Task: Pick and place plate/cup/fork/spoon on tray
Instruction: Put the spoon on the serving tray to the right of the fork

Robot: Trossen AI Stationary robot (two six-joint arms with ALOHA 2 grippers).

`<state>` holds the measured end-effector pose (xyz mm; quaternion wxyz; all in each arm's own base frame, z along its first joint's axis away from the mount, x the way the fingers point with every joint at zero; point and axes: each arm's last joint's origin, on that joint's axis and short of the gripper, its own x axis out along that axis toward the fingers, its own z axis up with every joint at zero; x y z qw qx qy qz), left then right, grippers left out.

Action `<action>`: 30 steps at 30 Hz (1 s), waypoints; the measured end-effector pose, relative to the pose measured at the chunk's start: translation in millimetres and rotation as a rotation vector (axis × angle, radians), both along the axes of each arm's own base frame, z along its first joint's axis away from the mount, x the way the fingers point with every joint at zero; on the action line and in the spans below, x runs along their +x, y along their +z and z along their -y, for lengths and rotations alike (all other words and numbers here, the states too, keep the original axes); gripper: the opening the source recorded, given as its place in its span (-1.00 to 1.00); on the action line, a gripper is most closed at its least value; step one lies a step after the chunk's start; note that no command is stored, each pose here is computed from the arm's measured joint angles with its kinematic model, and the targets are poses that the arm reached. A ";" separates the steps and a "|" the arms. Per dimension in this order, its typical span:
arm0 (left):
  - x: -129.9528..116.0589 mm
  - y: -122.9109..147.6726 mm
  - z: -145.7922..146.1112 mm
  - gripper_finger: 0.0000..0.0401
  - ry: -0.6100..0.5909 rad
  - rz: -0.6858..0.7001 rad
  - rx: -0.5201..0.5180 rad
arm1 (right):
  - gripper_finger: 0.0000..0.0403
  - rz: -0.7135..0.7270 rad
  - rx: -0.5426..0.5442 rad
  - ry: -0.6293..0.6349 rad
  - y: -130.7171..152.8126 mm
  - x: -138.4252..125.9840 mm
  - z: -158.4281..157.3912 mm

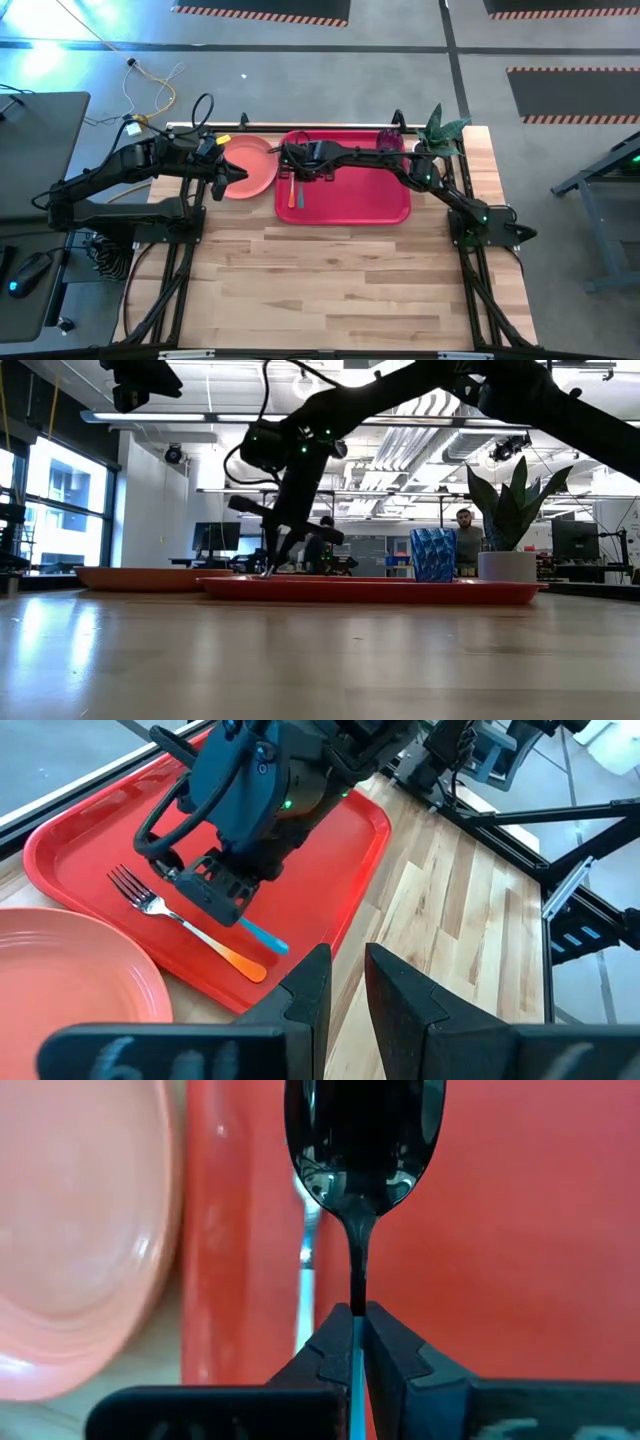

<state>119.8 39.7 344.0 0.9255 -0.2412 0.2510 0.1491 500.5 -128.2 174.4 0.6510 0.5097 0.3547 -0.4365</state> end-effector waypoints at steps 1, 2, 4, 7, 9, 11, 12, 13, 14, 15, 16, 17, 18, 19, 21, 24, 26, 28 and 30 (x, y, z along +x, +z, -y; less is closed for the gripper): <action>0.0 0.0 0.0 -0.72 0.000 0.000 0.000 | -1.00 0.008 0.006 -0.002 -2.3 0.2 0.7; 0.0 0.0 0.0 -0.72 0.000 0.000 0.000 | -1.00 0.007 0.014 -0.003 -5.0 -0.3 0.7; 0.0 0.0 0.0 -0.72 0.000 0.000 0.000 | -1.00 0.000 0.022 -0.001 -10.0 -1.1 0.3; 0.0 0.0 0.0 -0.72 0.000 0.000 0.000 | -1.00 -0.002 0.025 -0.008 -15.3 -1.9 0.6; 0.0 0.0 0.0 -0.72 0.000 0.000 0.000 | -1.00 -0.008 0.039 -0.006 -18.6 -3.2 0.9; 0.0 0.0 0.0 -0.72 0.000 0.000 0.000 | -1.00 0.009 0.045 -0.007 -22.7 -2.5 1.6; 0.0 0.0 0.0 -0.72 0.000 0.000 0.000 | -1.00 0.011 0.049 -0.011 -24.4 -2.7 1.9; 0.0 0.0 0.0 -0.72 0.001 0.000 0.000 | -1.00 0.004 0.053 -0.014 -25.5 -3.5 1.8; 0.0 0.0 0.0 -0.72 0.001 0.000 0.000 | -1.00 0.004 0.056 -0.020 -25.6 -3.8 2.1; 0.0 0.0 0.0 -0.72 0.000 0.000 -0.001 | -1.00 0.004 0.055 -0.020 -25.6 -3.7 2.1; 0.0 0.0 0.0 -0.72 0.001 0.000 0.000 | -1.00 0.004 0.052 -0.022 -25.6 -3.8 2.6; 0.0 0.0 0.0 -0.72 0.001 0.000 0.000 | -1.00 0.001 0.051 -0.025 -25.6 -4.3 3.5; 0.0 0.0 0.0 -0.72 0.001 0.000 0.000 | -1.00 0.000 0.050 -0.028 -25.7 -4.7 4.6; 0.0 0.0 0.0 -0.72 0.001 0.000 0.000 | -1.00 0.000 0.048 -0.032 -25.7 -5.1 6.2; 0.0 0.0 0.0 -0.72 0.001 0.000 0.000 | -1.00 0.000 0.048 -0.040 -25.7 -6.2 10.2; 0.0 0.0 0.0 -0.72 0.001 0.000 0.000 | -1.00 0.001 0.051 -0.047 -25.7 -7.2 14.0; 0.0 0.0 0.0 -0.72 0.000 0.000 0.000 | -1.00 0.001 0.051 -0.052 -25.7 -7.5 14.9; 0.0 0.0 0.0 -0.72 0.000 0.000 0.000 | -1.00 0.002 0.056 -0.047 -25.7 -7.4 14.5; 0.0 0.0 0.0 -0.72 0.000 0.000 0.000 | -0.99 0.004 0.063 -0.043 -25.7 -7.3 14.1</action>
